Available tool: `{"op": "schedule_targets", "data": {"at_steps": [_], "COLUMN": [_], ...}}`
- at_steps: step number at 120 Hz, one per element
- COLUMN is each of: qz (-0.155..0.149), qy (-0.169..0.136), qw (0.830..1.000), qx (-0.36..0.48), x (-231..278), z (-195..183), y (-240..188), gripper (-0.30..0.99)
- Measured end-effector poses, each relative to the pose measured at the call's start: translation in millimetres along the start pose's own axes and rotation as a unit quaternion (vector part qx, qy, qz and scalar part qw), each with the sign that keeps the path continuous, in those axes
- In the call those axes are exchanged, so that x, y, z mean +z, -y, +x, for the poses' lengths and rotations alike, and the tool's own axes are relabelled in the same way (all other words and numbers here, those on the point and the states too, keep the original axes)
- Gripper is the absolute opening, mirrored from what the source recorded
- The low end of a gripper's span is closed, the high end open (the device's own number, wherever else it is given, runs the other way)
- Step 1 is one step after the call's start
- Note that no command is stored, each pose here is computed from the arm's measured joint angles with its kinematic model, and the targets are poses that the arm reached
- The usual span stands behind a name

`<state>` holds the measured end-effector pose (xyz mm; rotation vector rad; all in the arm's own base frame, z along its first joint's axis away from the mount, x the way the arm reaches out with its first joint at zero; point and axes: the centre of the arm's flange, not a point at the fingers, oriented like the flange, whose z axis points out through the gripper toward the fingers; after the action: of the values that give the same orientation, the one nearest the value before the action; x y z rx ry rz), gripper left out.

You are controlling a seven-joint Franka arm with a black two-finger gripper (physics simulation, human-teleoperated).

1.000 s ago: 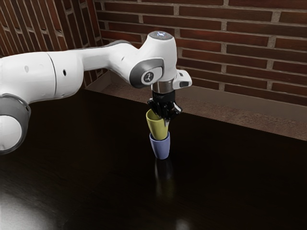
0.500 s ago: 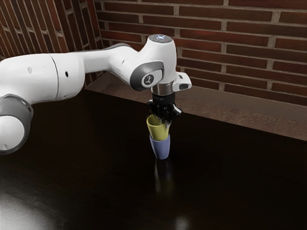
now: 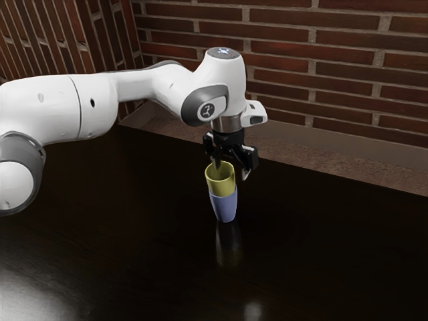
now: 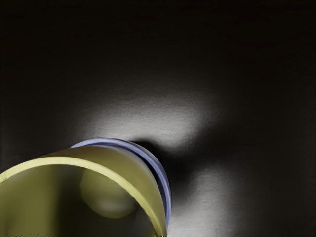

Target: Place the left cup onto the right cup

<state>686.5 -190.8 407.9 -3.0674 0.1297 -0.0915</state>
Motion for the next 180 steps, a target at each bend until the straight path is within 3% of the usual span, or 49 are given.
{"op": "schedule_targets", "data": {"at_steps": [108, 180], "qz": [0.01, 0.044], "qy": [-0.04, -0.008], "qw": [0.999, 0.996], "qx": [-0.014, -0.083], "x": [-132.4, -198.0], "z": [-41.6, -78.2], "y": [9.9, 112.2], "gripper": [0.69, 0.69]}}
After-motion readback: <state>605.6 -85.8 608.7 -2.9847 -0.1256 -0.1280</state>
